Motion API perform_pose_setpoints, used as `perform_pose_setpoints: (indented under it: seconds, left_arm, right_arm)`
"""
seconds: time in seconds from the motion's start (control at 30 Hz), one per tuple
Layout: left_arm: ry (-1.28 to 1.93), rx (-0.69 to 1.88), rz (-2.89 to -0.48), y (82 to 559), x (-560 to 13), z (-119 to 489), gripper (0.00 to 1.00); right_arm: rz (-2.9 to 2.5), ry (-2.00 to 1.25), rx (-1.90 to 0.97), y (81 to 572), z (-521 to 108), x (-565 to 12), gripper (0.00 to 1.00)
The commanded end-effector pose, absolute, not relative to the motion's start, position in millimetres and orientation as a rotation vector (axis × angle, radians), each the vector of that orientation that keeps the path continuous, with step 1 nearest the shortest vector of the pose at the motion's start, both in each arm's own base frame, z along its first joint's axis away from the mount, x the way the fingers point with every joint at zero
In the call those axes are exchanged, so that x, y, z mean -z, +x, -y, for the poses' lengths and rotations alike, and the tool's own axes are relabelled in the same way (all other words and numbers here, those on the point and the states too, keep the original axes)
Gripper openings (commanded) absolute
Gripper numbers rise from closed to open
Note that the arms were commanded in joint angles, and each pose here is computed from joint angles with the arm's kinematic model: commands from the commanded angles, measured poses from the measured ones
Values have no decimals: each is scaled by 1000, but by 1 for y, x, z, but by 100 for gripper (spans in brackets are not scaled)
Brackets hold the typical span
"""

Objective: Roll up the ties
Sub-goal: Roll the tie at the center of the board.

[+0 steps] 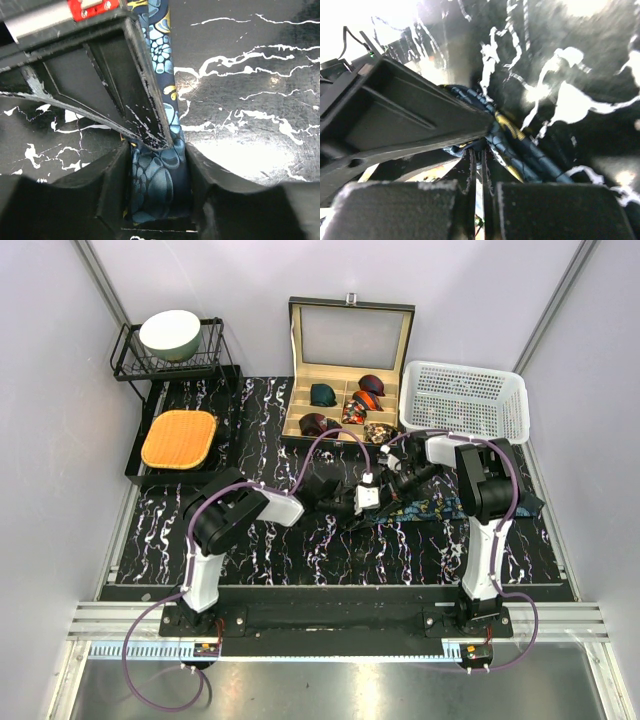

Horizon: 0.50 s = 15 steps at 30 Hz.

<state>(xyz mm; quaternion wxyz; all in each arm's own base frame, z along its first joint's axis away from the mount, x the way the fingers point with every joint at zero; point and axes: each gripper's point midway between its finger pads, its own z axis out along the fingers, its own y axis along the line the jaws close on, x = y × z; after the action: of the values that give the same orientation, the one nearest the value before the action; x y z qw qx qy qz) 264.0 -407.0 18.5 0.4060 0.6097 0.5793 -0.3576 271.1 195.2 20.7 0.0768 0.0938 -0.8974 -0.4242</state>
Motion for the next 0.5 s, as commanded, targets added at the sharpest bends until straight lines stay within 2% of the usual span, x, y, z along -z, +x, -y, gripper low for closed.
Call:
perform_pose_setpoints:
  seconds: [0.0, 0.07, 0.17, 0.3, 0.47]
  left_arm:
    - [1593, 900, -1723, 236, 44, 361, 55]
    - [1536, 918, -1684, 239, 36, 359, 65]
    - [1459, 972, -1614, 243, 19, 360, 70]
    - [1357, 1016, -1417, 251, -8, 370, 70]
    - [1265, 1132, -1407, 254, -14, 385, 69]
  right_arm:
    - [2801, 331, 1024, 282, -177, 18, 0]
    - [2813, 305, 989, 285, -175, 23, 0]
    - [2811, 285, 953, 285, -172, 29, 0]
    - [2784, 259, 948, 281, -172, 37, 0]
    - [2786, 260, 954, 282, -173, 39, 0]
